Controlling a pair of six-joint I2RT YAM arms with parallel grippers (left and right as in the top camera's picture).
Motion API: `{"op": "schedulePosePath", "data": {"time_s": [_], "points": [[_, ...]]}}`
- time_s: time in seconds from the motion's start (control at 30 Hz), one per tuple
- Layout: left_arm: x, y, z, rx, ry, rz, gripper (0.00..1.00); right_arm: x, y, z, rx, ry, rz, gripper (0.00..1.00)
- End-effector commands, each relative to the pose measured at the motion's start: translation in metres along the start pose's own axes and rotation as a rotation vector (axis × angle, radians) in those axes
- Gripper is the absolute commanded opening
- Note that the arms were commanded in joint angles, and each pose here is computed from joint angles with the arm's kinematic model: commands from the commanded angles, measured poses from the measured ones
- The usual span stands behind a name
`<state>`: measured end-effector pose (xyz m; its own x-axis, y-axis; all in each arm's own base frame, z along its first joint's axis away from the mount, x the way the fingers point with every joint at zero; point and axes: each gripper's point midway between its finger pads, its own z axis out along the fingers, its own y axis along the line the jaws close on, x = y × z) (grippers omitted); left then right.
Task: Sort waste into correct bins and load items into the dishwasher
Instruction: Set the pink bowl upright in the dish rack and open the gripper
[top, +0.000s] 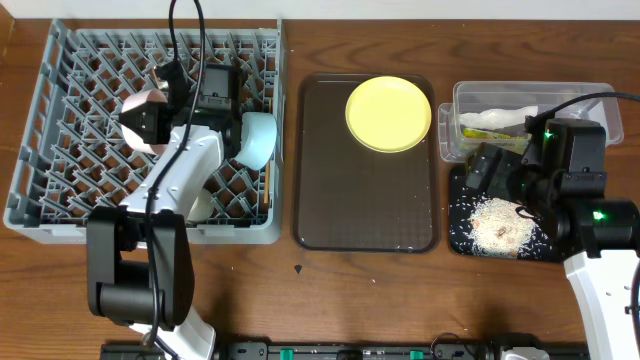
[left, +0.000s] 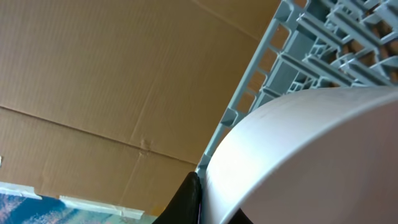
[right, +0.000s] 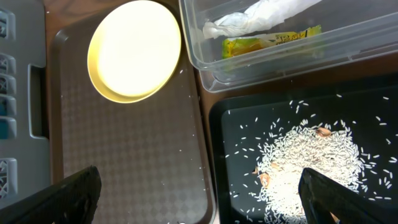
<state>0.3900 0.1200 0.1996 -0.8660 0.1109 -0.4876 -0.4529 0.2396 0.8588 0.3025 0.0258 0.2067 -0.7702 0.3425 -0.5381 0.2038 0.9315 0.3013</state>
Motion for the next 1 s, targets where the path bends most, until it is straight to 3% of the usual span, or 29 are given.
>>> {"op": "schedulePosePath", "data": {"time_s": [0.0, 0.33, 0.5, 0.7, 0.97], "points": [[0.001, -0.01, -0.005, 0.029, -0.01, 0.009, 0.07, -0.005, 0.002, -0.003, -0.009, -0.019, -0.001, 0.99], [0.014, -0.034, 0.0, 0.031, 0.004, 0.07, 0.08, -0.005, 0.002, -0.003, -0.01, -0.021, -0.001, 0.99], [0.014, -0.057, -0.011, 0.136, -0.01, 0.081, 0.07, -0.005, 0.002, -0.003, -0.01, -0.019, -0.001, 0.99], [0.01, -0.063, -0.024, 0.158, -0.04, 0.088, 0.08, -0.005, 0.002, -0.003, -0.01, -0.019, -0.001, 0.99], [0.008, -0.072, -0.054, 0.19, -0.1, 0.156, 0.43, -0.005, 0.002, -0.003, -0.013, -0.018, -0.001, 0.99]]}}
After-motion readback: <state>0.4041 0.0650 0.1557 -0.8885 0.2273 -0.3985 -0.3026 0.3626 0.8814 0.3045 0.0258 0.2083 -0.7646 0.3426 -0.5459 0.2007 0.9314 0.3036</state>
